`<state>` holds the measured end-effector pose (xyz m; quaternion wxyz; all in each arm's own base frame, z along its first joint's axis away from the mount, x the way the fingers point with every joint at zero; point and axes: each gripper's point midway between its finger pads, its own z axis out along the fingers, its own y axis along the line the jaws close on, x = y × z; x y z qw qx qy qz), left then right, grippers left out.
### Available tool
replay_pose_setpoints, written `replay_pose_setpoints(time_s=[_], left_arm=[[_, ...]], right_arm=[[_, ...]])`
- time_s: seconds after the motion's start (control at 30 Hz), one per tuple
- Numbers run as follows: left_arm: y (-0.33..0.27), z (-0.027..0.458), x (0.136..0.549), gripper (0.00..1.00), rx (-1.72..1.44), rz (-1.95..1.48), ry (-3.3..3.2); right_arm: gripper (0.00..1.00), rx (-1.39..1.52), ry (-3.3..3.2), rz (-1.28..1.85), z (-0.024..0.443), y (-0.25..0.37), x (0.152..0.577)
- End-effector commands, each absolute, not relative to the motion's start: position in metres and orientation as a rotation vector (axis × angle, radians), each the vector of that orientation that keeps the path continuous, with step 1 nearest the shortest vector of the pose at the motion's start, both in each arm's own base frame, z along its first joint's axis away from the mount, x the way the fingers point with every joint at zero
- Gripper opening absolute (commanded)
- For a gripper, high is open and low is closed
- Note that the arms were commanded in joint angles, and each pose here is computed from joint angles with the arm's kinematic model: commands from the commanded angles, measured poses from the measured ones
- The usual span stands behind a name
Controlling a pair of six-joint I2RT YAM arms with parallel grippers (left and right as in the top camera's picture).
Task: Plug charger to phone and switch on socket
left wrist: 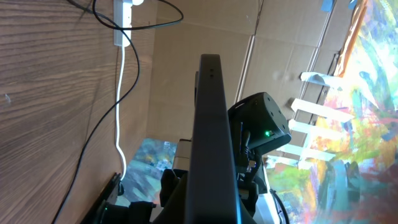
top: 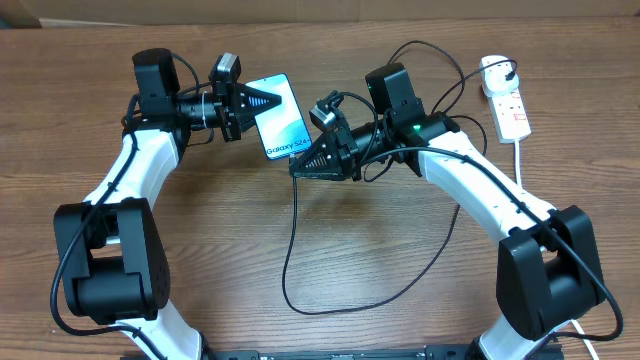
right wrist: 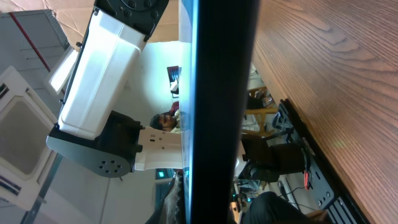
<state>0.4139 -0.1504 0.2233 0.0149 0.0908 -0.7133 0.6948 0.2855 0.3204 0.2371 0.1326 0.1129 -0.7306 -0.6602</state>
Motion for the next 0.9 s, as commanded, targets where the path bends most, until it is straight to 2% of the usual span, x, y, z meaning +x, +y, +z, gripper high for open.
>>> replay_pose_setpoints(time_s=[0.0, 0.37, 0.87], left_arm=[[-0.16, 0.238, 0.402, 0.04, 0.168, 2.167, -2.151], [-0.16, 0.238, 0.402, 0.04, 0.16, 2.171, -2.155], [-0.16, 0.238, 0.402, 0.04, 0.16, 2.171, -2.155]], right_arm=[[0.04, 0.331, -2.155, -1.916, 0.235, 0.322, 0.29], [0.04, 0.256, -2.198, -1.931, 0.232, 0.306, 0.308], [0.04, 0.246, -2.221, -1.931, 0.23, 0.305, 0.312]])
